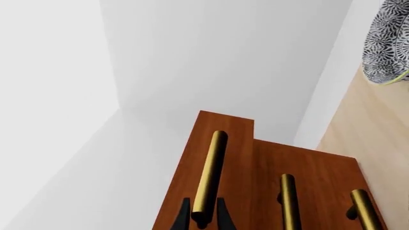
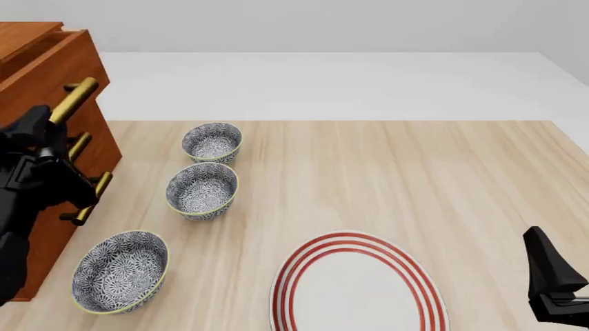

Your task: Open the top drawer of the cabinet.

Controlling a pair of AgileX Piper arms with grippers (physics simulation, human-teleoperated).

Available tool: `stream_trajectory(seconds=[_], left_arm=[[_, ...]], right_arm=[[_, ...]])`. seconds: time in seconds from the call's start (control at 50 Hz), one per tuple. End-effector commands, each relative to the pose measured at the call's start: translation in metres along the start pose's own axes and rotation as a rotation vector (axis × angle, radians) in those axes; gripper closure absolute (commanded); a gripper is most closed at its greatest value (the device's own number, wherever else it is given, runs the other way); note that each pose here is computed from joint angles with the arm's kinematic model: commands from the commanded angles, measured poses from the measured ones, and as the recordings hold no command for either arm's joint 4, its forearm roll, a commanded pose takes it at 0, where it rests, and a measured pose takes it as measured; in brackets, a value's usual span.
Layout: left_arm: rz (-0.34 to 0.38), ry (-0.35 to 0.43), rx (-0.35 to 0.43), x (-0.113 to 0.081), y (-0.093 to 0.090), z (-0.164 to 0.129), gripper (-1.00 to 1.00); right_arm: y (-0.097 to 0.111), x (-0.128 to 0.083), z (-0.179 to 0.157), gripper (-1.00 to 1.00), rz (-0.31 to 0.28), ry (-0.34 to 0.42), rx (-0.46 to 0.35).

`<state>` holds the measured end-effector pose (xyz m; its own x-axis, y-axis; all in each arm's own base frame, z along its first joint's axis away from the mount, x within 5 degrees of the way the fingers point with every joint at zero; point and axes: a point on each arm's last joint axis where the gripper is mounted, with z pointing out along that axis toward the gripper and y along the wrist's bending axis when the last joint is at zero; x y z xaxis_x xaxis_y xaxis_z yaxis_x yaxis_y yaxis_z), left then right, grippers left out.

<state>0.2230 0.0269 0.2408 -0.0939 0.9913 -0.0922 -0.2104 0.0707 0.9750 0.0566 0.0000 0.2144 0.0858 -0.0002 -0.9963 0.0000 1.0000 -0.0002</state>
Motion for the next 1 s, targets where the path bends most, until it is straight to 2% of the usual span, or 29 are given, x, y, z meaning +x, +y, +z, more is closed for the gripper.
stream_trajectory(seconds=[0.02, 0.82, 0.84, 1.0], left_arm=[[0.000, 0.019, 0.054, 0.002, -0.009, -0.006, 1.00], [-0.007, -0.002, 0.055, -0.003, -0.005, -0.008, 1.00], [-0.003, -0.001, 0.058, -0.002, -0.006, -0.008, -1.00], [-0.014, -0.003, 0.043, -0.003, 0.003, -0.012, -1.00]], right_arm=[[0.000, 0.000, 0.000, -1.00, 0.000, 0.000, 0.000], [0.000, 0.000, 0.000, -1.00, 0.000, 0.000, 0.000], [0.000, 0.000, 0.000, -1.00, 0.000, 0.000, 0.000], [0.000, 0.000, 0.000, -1.00, 0.000, 0.000, 0.000]])
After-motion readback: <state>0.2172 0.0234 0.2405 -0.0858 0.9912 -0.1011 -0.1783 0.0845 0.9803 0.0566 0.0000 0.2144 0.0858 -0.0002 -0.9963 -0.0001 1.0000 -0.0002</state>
